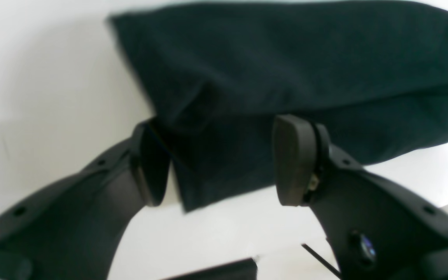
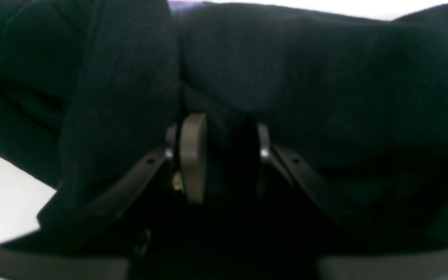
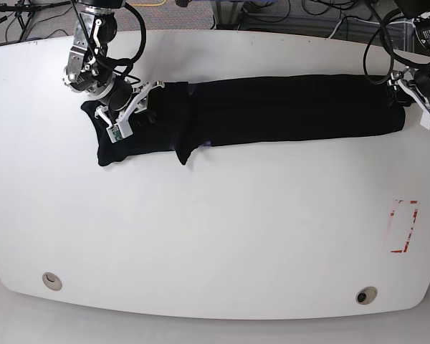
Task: Fold the T-shirt properly
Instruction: 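Press and straighten the folded band ends with both grippers, then grasp the band's end with the left gripper and lift it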
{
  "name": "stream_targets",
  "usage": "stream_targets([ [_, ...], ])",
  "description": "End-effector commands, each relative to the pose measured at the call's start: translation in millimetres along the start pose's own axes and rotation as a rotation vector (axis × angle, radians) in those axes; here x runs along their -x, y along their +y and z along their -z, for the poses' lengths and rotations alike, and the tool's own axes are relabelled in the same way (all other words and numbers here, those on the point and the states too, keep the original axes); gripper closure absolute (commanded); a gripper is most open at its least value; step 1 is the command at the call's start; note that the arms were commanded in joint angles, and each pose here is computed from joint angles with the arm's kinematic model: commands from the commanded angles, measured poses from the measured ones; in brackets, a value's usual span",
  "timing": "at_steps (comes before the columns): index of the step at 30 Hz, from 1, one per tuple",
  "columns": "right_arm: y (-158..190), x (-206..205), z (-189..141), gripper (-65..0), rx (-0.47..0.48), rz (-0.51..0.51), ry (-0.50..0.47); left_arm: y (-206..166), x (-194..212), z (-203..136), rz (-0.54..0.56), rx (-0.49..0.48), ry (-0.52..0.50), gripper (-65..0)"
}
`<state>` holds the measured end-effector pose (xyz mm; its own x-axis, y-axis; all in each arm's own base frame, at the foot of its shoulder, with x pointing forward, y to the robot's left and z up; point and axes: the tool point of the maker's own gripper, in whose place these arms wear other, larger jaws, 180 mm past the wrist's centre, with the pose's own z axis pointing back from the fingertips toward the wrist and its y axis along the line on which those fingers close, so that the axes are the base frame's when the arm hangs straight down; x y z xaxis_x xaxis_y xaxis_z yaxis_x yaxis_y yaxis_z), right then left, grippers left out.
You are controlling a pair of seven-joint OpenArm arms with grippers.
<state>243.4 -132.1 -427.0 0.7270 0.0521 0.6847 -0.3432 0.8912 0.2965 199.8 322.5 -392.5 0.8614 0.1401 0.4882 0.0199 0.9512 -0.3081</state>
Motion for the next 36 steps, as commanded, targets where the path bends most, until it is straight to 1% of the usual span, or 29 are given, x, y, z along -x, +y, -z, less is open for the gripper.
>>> stream_targets([
  [1,-8,28,-3,-16.6,0.038,-0.020,0.131,5,-14,-2,-0.005,0.005,-0.042,-38.3],
  [7,-10,28,-4,-16.6,0.042,-0.023,0.133,11,-13,2,-0.036,0.005,-0.062,-38.3],
  [12,-11,28,-4,-16.6,0.043,-0.024,0.133,17,-4,4,-0.033,-0.027,-0.025,-38.3],
  [16,-11,27,-4,-16.6,0.043,-0.024,0.132,19,-3,5,-0.029,-0.040,-0.014,-38.3],
  [24,-10,28,-4,-16.6,0.042,-0.022,0.132,0,-4,21,-0.027,0.007,-0.016,-38.2],
  [28,-9,28,-3,-16.6,0.040,-0.020,0.131,-8,-10,28,-0.029,0.025,-0.049,-37.9],
  [30,-9,28,-3,-16.6,0.040,-0.020,0.131,-10,-9,32,-0.025,0.022,-0.048,-37.6],
  [31,-9,28,-3,-16.6,0.040,-0.020,0.131,-11,-8,34,-0.021,0.019,-0.043,-36.8],
  [33,-9,28,-3,-16.6,0.040,-0.020,0.131,-9,-6,35,-0.015,0.001,-0.031,-31.7],
  [36,-9,28,-3,-16.6,0.040,-0.020,0.131,-4,-2,36,-0.005,-0.025,-0.009,-19.4],
])
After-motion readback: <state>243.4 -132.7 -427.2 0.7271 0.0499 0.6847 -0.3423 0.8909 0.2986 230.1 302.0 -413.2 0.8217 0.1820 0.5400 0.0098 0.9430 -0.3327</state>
